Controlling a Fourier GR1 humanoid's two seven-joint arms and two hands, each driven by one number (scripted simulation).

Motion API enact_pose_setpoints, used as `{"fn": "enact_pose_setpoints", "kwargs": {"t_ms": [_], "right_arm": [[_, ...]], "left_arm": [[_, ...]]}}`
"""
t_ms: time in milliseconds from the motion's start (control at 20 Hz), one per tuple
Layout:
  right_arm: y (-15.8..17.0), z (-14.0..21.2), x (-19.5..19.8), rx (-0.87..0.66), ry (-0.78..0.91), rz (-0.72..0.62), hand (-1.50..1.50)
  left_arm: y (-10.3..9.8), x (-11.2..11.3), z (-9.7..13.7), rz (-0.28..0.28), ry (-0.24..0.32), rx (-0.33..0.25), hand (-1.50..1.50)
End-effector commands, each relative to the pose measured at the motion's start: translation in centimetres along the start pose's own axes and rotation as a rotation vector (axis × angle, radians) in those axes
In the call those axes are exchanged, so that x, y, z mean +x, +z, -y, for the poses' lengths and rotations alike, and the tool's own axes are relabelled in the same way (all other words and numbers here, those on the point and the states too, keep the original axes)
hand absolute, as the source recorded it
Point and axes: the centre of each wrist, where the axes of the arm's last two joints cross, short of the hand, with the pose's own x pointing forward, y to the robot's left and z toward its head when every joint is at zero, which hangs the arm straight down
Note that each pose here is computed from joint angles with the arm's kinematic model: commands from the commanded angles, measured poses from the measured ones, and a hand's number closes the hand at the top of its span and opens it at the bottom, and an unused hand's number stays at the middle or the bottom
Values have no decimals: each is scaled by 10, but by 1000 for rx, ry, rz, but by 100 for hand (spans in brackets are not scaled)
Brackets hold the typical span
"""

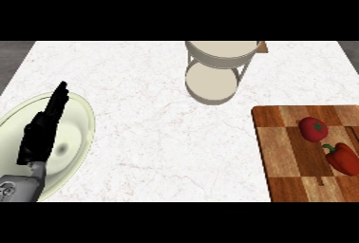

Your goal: Pick the tomato from the cutting board and place it in the tiered basket

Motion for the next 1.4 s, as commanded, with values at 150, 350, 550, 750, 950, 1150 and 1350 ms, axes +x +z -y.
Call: {"fn": "enact_pose_setpoints", "kwargs": {"t_ms": [150, 350, 550, 750, 950, 1150, 1350], "right_arm": [[-20, -9, 56, 123, 191, -105, -150], [-35, -27, 91, 118, 191, -180, -150], [-47, -53, 87, 197, 210, -247, -150], [-57, -71, 75, 242, 249, -309, -150], [-63, -72, 82, 242, 299, -343, -150], [-61, -87, 79, 273, 318, -351, -150], [-45, -82, 68, 270, 339, -343, -150]], "left_arm": [[-14, 5, 25, 12, -16, -21, 0], [-11, 2, 15, 12, 3, -7, 0], [-14, 4, 13, 13, 0, 2, 0], [-4, -6, 4, -12, -2, -5, 0], [-11, -8, 6, -12, 12, -4, 0], [-14, 4, 23, -5, -2, -6, 0], [1, 5, 17, -22, 4, -3, 0]]}}
